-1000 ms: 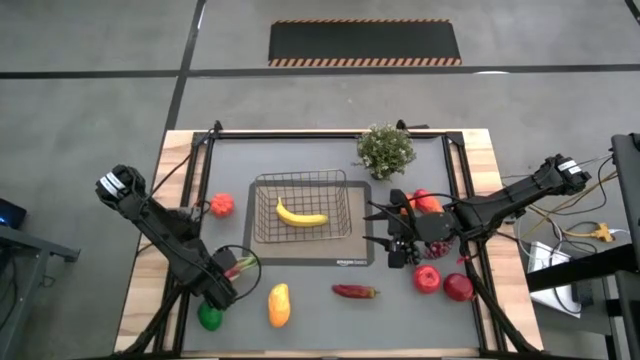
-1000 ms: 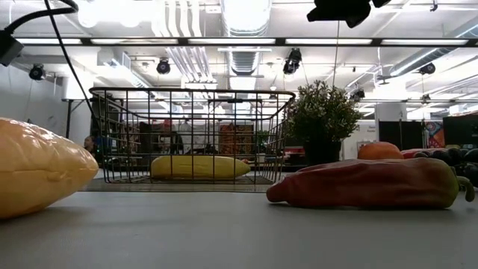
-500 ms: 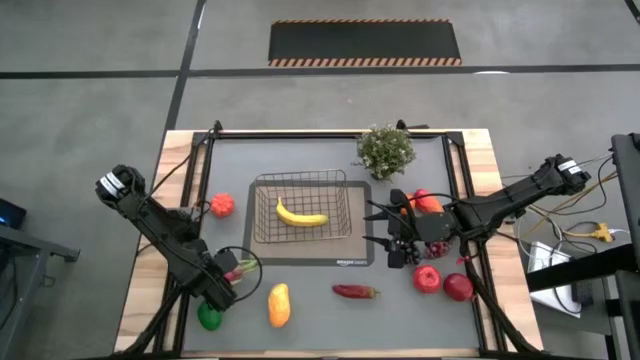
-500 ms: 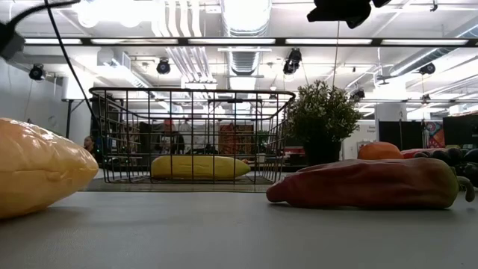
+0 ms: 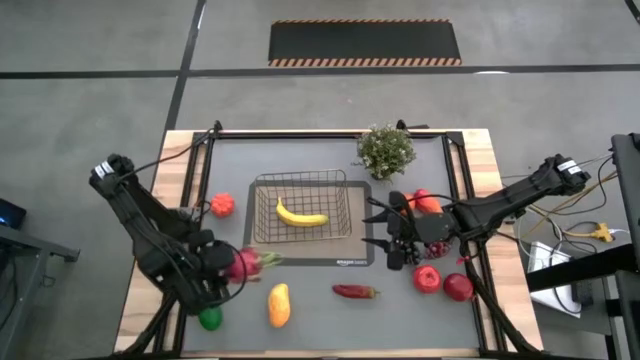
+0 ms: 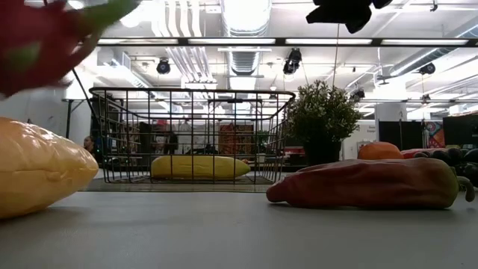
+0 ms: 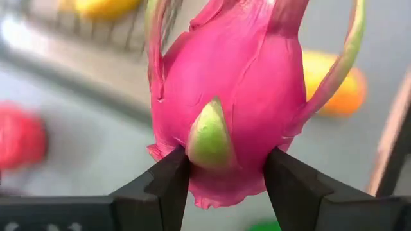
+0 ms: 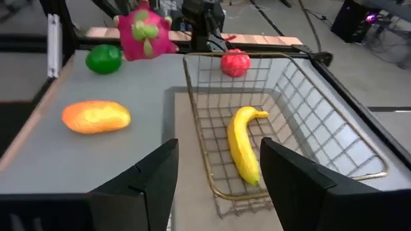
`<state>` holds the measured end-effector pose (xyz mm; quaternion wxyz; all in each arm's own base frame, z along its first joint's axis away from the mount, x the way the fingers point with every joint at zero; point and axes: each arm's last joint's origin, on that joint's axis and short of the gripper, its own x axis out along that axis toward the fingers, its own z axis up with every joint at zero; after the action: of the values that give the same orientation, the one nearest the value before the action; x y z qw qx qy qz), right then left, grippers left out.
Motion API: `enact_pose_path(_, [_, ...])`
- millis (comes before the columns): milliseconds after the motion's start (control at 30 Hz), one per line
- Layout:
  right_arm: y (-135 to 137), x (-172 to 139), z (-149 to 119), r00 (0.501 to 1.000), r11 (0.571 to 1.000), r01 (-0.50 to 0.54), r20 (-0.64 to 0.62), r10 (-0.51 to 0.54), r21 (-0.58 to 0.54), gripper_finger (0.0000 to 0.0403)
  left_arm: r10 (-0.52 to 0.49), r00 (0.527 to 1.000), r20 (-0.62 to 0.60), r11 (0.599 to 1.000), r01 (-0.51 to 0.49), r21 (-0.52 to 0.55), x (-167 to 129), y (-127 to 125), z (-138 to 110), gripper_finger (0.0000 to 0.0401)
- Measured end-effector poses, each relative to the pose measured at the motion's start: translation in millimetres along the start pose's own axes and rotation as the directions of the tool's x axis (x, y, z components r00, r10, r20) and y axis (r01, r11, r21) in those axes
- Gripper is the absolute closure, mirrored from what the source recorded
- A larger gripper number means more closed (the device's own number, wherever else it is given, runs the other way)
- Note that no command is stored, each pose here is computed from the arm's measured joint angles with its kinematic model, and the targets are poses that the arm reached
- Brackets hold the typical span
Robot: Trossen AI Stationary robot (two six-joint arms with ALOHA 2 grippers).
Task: Build produce basket
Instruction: Put the dragon fruit into the wire basket
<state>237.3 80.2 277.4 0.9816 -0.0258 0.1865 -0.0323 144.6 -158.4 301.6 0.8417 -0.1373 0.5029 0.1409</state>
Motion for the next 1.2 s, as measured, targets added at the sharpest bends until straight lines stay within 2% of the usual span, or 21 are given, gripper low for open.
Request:
enact_pose_path(167, [2, 3, 5, 0.995, 1.0, -0.013, 0.095, 0.011, 0.022, 0.0164, -0.087, 0.968, 0.234, 0.992, 0.063, 0.107, -9, -9, 13, 0.0238])
enact_pose_path(333, [10, 15, 13, 0.972, 0.997, -0.064, 0.222, 0.073, -0.049, 0.0118, -0.097, 0.871, 0.482, 0.981, 0.0, 0.196, -12, -18, 24, 0.0238])
enact_pose_path(400, [14, 23, 16, 0.954, 0.993, -0.079, 0.283, 0.101, -0.088, 0.0101, -0.062, 0.825, 0.561, 0.982, -0.051, 0.183, -13, -19, 29, 0.0238])
enact_pose_path(567, [21, 35, 24, 0.907, 0.988, -0.07, 0.404, 0.12, -0.137, 0.0068, 0.069, 0.709, 0.701, 0.99, -0.136, 0.04, -14, -16, 44, 0.0238])
enact_pose_path(667, [22, 42, 30, 0.888, 0.989, -0.048, 0.448, 0.106, -0.138, 0.0058, 0.15, 0.66, 0.736, 0.982, -0.186, -0.033, -7, -14, 50, 0.0238])
enact_pose_path(833, [20, 56, 39, 0.881, 0.989, -0.009, 0.467, 0.076, -0.144, 0.0057, 0.238, 0.63, 0.739, 0.965, -0.238, -0.108, 9, -15, 64, 0.0238])
enact_pose_path(1200, [5, 85, 68, 0.88, 0.994, 0.064, 0.475, -0.014, -0.089, 0.0062, 0.311, 0.607, 0.731, 0.948, -0.25, -0.196, 40, -26, 85, 0.0238])
